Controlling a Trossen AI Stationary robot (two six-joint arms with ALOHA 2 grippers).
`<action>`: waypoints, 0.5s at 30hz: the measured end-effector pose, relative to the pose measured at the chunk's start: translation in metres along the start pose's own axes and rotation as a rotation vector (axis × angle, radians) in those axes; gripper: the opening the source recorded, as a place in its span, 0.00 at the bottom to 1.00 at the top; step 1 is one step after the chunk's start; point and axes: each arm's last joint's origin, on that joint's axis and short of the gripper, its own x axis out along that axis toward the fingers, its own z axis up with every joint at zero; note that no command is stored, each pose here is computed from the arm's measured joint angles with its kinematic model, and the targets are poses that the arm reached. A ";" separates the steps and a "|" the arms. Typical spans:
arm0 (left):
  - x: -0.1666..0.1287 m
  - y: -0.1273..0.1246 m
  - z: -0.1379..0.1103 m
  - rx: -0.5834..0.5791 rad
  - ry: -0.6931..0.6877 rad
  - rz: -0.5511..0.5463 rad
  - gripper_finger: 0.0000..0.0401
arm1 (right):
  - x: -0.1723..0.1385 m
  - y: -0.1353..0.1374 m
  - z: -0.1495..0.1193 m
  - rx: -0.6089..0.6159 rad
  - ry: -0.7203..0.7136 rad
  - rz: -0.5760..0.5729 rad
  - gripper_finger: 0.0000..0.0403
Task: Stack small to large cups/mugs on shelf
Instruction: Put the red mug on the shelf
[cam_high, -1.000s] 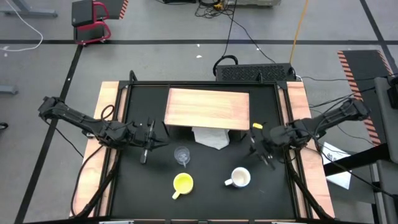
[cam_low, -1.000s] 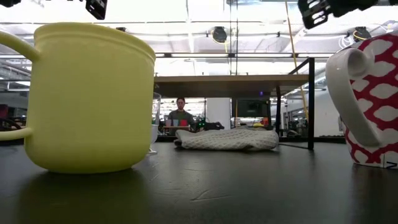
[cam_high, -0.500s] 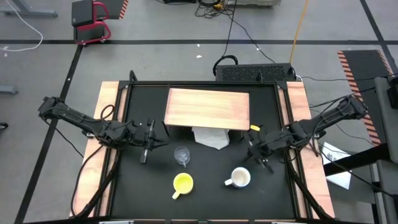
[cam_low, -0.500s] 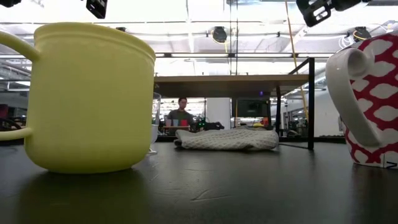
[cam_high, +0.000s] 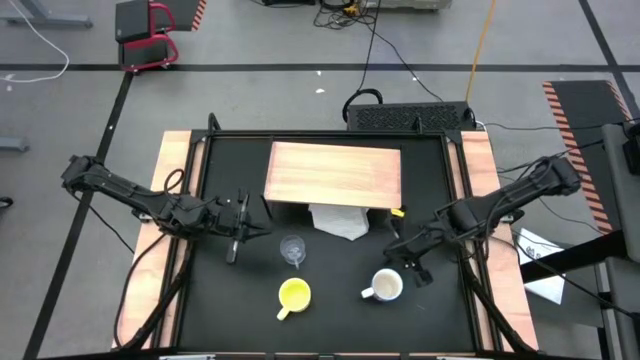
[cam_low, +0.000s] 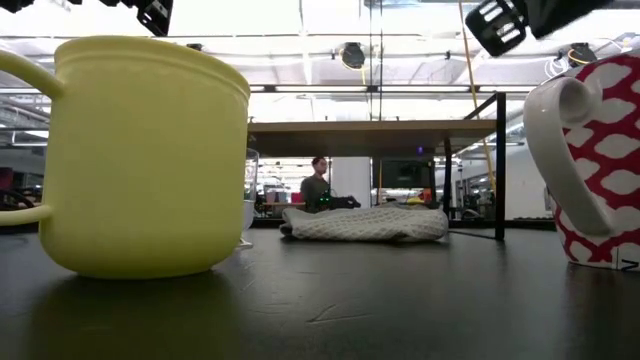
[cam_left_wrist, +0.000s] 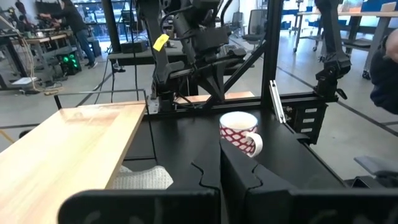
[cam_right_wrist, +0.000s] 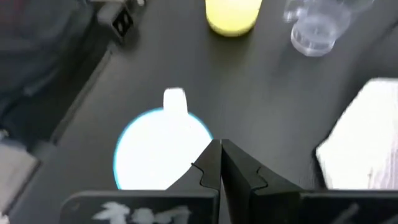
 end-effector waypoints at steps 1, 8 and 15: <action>0.000 0.000 0.000 0.000 0.000 0.000 0.00 | 0.001 0.000 -0.001 -0.003 0.015 0.004 0.00; 0.000 0.000 -0.001 0.005 0.007 -0.001 0.00 | 0.007 0.002 0.000 -0.008 0.028 0.097 0.00; 0.000 0.000 -0.001 0.005 0.007 -0.002 0.00 | 0.008 0.003 0.000 -0.008 0.032 0.113 0.00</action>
